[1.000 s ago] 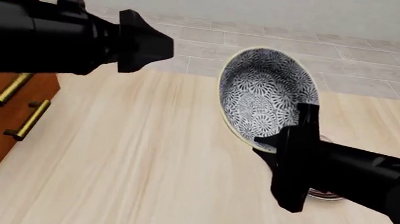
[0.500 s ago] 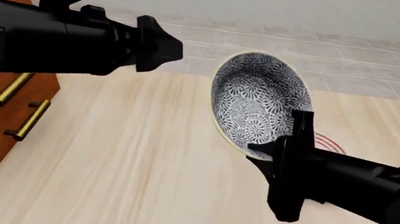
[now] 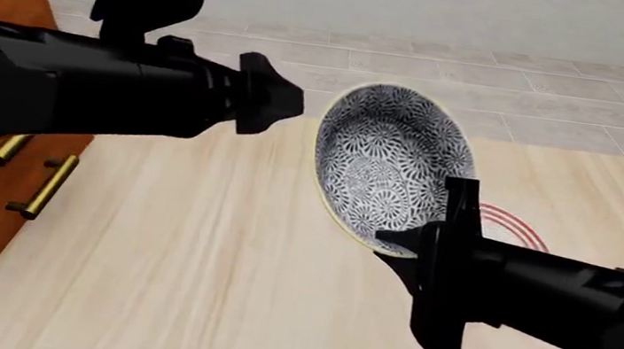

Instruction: Put the bowl on top of the cabinet.

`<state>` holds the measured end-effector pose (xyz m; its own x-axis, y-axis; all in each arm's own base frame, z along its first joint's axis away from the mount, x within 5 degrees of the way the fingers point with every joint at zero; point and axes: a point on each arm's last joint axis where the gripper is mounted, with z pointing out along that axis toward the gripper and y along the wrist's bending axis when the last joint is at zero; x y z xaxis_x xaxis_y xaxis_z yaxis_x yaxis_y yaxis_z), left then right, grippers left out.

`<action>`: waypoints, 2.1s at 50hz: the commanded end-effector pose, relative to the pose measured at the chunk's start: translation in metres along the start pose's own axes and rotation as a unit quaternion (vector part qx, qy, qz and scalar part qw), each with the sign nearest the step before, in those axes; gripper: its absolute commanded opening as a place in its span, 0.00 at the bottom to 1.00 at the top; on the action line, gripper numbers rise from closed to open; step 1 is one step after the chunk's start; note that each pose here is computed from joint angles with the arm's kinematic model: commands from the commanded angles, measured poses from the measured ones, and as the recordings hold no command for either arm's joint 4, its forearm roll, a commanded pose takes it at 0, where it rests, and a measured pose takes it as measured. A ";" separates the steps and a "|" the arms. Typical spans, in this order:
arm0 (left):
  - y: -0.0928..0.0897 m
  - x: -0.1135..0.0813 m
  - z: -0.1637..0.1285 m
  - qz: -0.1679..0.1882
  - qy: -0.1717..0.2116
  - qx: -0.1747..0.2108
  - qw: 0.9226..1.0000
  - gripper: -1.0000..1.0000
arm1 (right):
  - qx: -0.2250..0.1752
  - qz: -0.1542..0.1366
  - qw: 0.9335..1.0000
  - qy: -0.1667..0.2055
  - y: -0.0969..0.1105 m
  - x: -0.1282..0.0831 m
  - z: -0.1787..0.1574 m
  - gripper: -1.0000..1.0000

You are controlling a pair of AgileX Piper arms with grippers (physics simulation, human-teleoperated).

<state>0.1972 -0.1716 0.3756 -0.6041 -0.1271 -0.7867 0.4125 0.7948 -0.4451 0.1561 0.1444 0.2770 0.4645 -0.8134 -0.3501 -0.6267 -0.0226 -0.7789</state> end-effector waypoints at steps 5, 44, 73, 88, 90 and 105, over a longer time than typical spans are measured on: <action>-0.003 0.008 0.009 0.011 0.009 0.008 1.000 1.00 | 0.004 -0.012 1.000 -0.019 -0.002 -0.010 0.001 0.00; 0.006 0.036 0.046 0.024 0.036 0.002 0.999 1.00 | -0.006 -0.028 0.998 -0.050 0.007 -0.024 0.001 0.00; 0.019 0.037 0.039 0.016 0.027 -0.012 0.999 0.00 | -0.009 -0.029 0.998 -0.053 0.010 -0.025 0.001 0.00; 0.028 0.037 0.036 0.013 0.021 -0.023 0.999 0.00 | 0.002 -0.042 0.997 -0.064 0.007 -0.028 -0.004 1.00; 0.029 0.037 0.037 0.012 0.021 -0.024 0.999 0.00 | 0.003 -0.043 0.997 -0.066 0.007 -0.029 -0.005 1.00; 0.037 0.042 0.042 0.010 0.023 -0.034 0.999 0.00 | 0.012 -0.058 0.995 -0.083 0.005 -0.035 -0.016 1.00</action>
<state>0.2139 -0.1751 0.3099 -0.6294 -0.0721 -0.7737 0.3891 0.8326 -0.3941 0.1307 0.1653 0.2901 0.6216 -0.7092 -0.3326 -0.5542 -0.0981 -0.8266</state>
